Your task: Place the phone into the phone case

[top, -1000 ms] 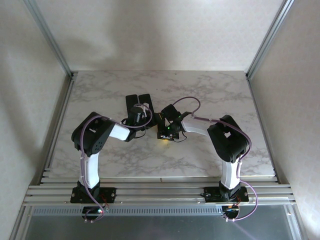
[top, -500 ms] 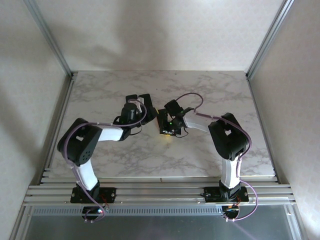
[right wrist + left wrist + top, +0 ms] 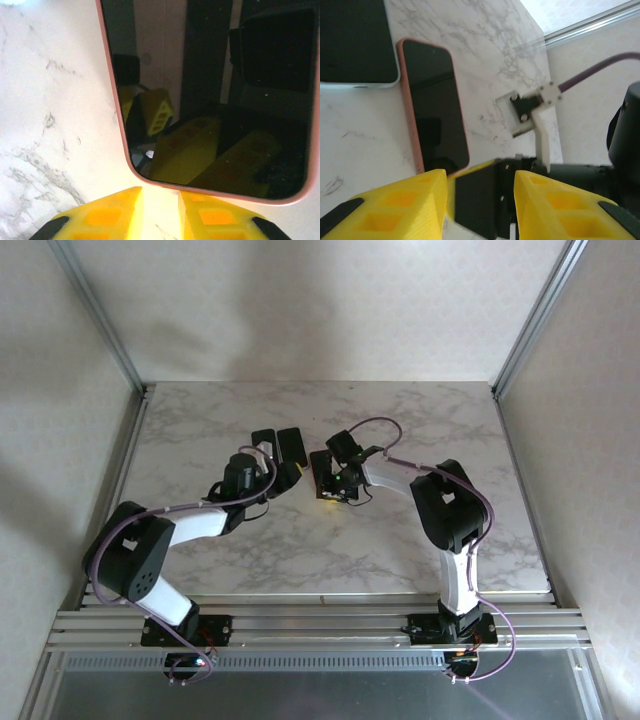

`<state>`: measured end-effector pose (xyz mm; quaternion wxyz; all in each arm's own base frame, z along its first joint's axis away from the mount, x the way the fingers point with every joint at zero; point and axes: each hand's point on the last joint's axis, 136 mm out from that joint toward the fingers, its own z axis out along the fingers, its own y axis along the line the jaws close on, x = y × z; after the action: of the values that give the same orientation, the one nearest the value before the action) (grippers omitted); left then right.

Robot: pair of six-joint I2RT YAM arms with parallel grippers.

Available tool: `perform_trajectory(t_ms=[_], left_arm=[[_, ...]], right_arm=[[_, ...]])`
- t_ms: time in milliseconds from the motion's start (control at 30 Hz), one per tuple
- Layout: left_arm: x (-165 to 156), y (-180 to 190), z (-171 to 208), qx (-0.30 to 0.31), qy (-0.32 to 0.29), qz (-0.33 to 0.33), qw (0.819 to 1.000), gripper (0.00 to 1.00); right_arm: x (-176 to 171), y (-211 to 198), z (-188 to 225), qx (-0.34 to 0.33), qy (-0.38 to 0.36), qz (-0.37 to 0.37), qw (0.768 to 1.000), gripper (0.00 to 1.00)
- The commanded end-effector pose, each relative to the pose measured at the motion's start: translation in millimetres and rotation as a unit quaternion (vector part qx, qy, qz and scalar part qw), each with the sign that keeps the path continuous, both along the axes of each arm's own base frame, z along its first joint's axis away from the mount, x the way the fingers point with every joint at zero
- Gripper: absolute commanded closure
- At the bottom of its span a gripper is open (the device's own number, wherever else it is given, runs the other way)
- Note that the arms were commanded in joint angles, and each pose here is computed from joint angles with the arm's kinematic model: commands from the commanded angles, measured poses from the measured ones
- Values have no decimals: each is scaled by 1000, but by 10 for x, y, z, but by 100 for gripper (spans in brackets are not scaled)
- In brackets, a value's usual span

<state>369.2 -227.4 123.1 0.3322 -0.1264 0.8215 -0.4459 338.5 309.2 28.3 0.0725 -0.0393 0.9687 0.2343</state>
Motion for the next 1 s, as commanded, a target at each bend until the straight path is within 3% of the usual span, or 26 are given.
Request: perform_trajectory(t_ms=[0,633,967], left_arm=[[-23,119,13,9,-5,14,1000,61],[-126,355,-16,20,-3,36,999,60],[-151,361,-49,14,-1,35,999,60]], right_arm=[[167,-69,37,-10,-14,-4,1000,75],[561,72,49,9,-23,-3,1000,75],[192,-117,262,27,-22,-15,999,74]])
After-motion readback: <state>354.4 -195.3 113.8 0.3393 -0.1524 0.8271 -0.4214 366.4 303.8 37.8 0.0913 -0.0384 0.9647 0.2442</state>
